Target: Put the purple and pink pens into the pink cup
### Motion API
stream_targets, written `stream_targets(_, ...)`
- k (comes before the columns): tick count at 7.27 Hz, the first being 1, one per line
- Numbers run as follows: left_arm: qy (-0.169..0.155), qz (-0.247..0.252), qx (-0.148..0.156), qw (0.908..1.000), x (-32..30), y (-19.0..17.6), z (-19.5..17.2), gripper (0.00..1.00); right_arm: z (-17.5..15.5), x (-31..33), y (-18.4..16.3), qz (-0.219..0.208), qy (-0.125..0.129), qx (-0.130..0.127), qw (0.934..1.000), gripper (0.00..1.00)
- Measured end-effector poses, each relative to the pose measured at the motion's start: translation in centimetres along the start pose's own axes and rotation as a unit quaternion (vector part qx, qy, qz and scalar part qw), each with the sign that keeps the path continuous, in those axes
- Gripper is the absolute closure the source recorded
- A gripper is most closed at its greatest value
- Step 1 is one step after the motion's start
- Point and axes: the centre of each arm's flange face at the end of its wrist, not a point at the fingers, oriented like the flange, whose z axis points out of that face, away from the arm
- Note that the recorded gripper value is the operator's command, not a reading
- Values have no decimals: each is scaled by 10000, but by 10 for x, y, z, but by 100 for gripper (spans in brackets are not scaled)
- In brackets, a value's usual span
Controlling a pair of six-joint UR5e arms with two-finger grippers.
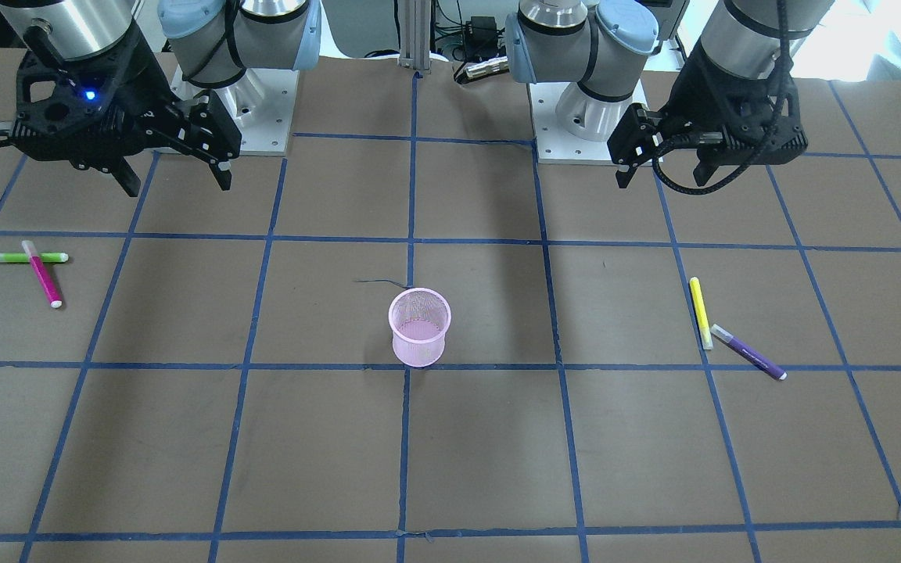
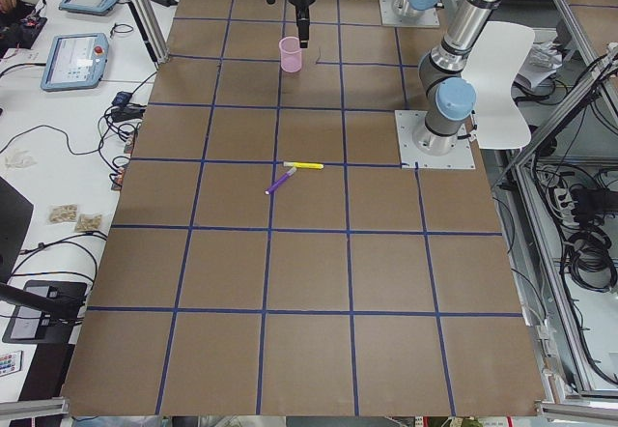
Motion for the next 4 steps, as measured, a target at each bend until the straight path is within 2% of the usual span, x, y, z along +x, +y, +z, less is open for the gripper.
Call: stream_targets(4,26,53,-78,10000,3,9,1,0,8,25,-7,-108,406,-38,9991,0)
